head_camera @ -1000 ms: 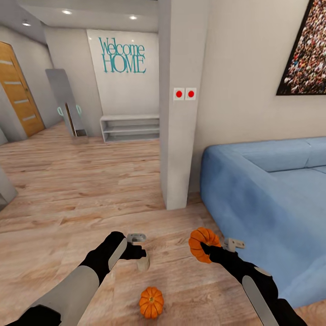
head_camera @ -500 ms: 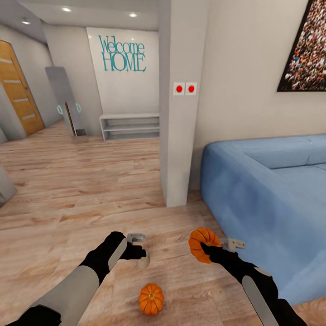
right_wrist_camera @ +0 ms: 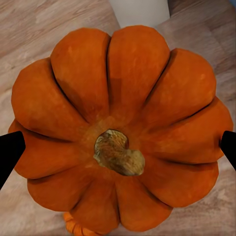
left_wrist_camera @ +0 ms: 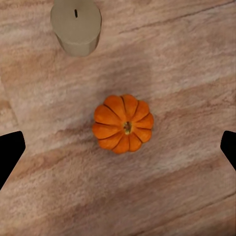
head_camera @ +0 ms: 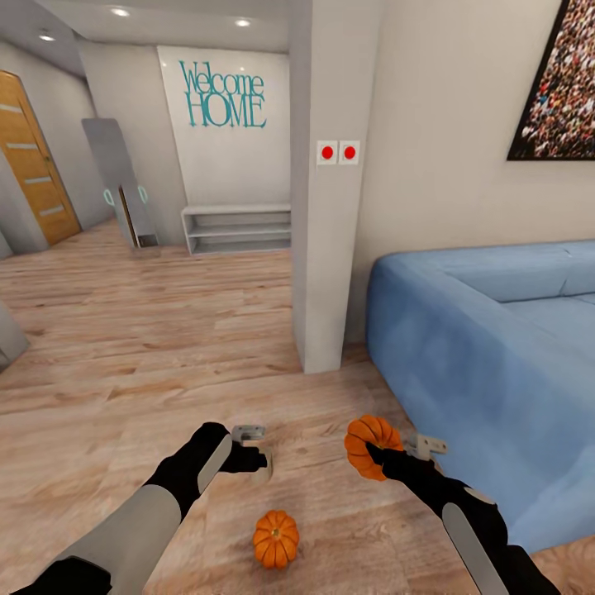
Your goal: Place each of the two pumpkins and all three candles from the living room inside a cabinet in the living room (use any cabinet), then make sure every cabinet is closed, and position the cauldron so it is next to a table in the living room.
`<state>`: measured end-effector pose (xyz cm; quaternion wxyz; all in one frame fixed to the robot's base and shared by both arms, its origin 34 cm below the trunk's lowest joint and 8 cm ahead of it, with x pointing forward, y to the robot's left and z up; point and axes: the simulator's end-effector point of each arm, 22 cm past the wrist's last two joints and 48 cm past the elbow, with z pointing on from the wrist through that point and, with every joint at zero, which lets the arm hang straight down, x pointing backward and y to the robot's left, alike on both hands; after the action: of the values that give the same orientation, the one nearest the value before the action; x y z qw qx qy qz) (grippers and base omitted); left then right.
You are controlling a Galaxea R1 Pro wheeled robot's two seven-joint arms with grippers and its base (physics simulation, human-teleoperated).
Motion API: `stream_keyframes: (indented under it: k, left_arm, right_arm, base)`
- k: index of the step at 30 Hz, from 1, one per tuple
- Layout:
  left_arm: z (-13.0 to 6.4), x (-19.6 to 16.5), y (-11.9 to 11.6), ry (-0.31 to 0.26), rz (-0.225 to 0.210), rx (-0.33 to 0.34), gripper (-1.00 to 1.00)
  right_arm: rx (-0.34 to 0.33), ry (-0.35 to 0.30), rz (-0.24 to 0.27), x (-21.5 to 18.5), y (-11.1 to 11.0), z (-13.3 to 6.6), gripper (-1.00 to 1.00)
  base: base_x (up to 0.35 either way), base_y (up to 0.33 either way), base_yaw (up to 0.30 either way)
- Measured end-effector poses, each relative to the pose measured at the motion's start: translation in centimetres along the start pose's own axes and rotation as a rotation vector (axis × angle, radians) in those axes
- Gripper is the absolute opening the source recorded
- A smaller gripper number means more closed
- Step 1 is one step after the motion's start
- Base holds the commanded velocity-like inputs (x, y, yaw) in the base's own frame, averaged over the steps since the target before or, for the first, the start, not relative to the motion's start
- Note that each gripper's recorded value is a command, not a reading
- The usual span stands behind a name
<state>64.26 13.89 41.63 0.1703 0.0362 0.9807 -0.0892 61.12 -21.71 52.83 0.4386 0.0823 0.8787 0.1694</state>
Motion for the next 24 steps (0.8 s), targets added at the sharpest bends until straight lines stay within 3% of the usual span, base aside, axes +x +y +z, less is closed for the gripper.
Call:
stream_keyframes:
  k: [24]
  left_arm:
    - [4.5,2.5,0.8,-0.028,0.001,-0.003,1.00]
  right_arm:
    - [0.000,0.000,0.000,4.9,-2.0,1.9,-1.00]
  base:
    - [0.000,0.000,0.000]
